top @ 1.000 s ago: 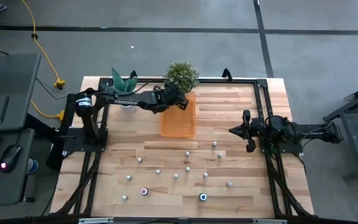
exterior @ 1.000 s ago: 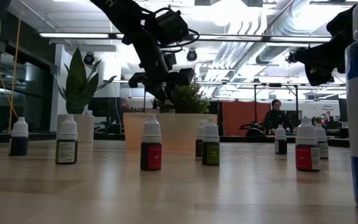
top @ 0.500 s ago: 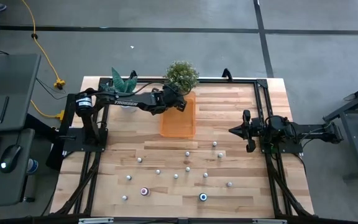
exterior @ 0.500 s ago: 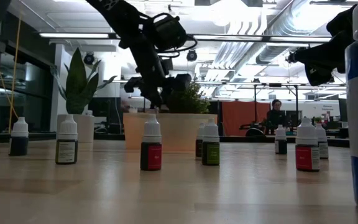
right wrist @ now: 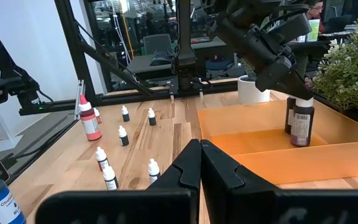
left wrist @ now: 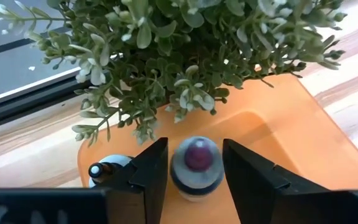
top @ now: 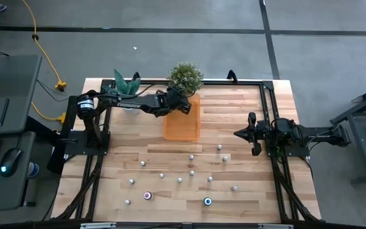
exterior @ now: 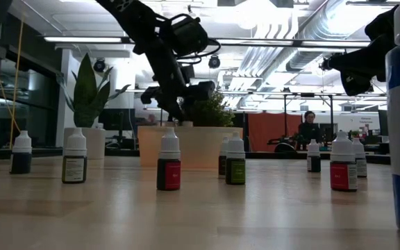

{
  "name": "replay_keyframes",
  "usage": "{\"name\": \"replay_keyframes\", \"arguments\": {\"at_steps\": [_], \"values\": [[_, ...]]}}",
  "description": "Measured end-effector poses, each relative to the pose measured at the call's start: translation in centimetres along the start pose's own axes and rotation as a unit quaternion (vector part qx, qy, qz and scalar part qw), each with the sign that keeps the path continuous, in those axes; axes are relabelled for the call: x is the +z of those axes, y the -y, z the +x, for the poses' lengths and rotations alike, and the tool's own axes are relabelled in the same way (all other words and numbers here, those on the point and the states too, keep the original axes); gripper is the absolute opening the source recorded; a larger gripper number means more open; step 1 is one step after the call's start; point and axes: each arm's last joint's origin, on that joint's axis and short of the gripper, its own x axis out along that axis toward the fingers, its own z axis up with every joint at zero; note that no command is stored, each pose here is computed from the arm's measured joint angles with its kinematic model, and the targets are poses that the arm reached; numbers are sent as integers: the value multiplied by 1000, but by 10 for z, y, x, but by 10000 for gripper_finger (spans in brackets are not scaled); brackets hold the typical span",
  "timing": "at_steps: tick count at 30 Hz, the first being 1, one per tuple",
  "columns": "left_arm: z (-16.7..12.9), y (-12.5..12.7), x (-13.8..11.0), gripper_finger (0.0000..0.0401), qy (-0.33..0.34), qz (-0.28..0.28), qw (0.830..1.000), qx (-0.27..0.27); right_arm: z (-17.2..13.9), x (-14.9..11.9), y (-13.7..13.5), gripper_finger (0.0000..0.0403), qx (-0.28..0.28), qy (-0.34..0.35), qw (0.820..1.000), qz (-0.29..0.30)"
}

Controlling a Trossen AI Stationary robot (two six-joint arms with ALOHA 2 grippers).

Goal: Pick & Place food coloring
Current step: Put the large violet food coloring bottle into the orange bin, then put the left small dark green food coloring bottle into the orange bin

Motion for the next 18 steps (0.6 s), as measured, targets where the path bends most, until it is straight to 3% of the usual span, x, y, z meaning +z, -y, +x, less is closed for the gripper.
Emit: {"name": "replay_keyframes", "arguments": {"at_steps": [8,18], "values": [[0,0,1,154,6,2,1000,4,0,0,0,0,0,0,1000,0],[-14,3,21,155,44,63,997,-12,0,0,0,0,0,0,1000,0]]}}
